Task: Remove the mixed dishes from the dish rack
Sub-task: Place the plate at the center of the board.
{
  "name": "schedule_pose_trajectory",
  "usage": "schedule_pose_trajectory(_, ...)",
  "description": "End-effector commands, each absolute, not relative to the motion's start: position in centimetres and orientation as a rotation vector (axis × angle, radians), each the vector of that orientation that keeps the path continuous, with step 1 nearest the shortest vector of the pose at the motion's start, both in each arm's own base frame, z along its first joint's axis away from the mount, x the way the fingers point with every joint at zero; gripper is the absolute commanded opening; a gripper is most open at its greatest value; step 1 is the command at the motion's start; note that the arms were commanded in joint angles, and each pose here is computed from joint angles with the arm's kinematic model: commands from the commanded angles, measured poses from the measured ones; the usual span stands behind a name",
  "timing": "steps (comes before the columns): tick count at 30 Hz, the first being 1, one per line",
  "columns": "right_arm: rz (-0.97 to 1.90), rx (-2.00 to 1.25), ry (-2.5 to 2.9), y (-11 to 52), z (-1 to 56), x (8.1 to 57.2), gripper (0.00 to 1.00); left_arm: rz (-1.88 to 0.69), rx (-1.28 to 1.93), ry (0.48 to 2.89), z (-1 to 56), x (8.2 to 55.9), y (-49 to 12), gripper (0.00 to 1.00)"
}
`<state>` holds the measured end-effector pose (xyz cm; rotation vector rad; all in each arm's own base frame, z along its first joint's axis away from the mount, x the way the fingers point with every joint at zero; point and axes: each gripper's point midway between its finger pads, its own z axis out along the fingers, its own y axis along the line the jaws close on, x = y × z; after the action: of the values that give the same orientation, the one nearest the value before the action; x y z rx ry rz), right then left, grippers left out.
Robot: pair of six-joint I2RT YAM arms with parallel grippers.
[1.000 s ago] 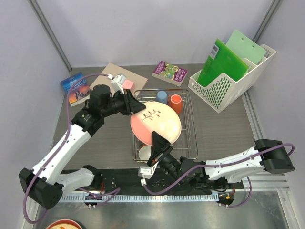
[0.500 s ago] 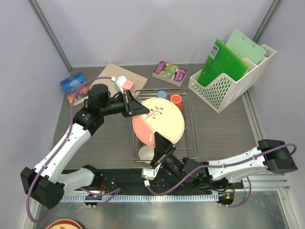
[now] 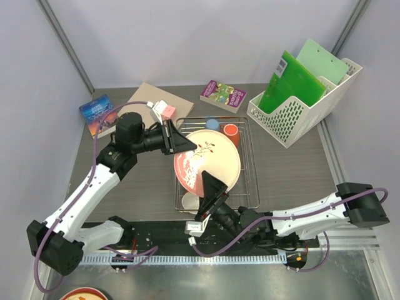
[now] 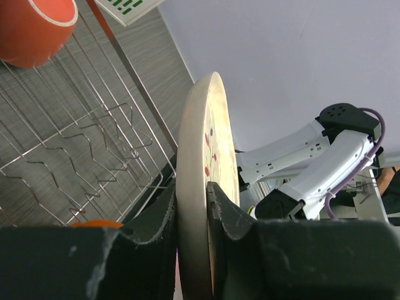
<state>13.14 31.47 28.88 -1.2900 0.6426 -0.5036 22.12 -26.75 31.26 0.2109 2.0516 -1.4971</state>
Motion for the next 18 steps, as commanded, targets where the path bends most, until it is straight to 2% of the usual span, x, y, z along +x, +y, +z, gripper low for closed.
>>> schedule_pose_trajectory(1,-0.398,-1.123,0.656,31.8,32.7,12.9,0.78,-1.537,0.366,1.923,33.7,20.1,-26.7,0.00)
schedule_pose_trajectory(3,-0.381,-1.078,0.671,31.7,33.2,12.7,0.88,-1.527,0.305,1.908,34.1,20.9,-25.9,0.00)
schedule_pose_trajectory(6,-0.355,-1.025,0.707,31.6,33.5,12.7,0.94,-1.525,0.230,1.876,34.7,22.0,-25.0,0.00)
schedule_pose_trajectory(18,-0.225,-0.835,0.935,29.8,35.5,13.2,0.96,-1.484,-0.010,1.714,38.1,25.7,-21.6,0.00)
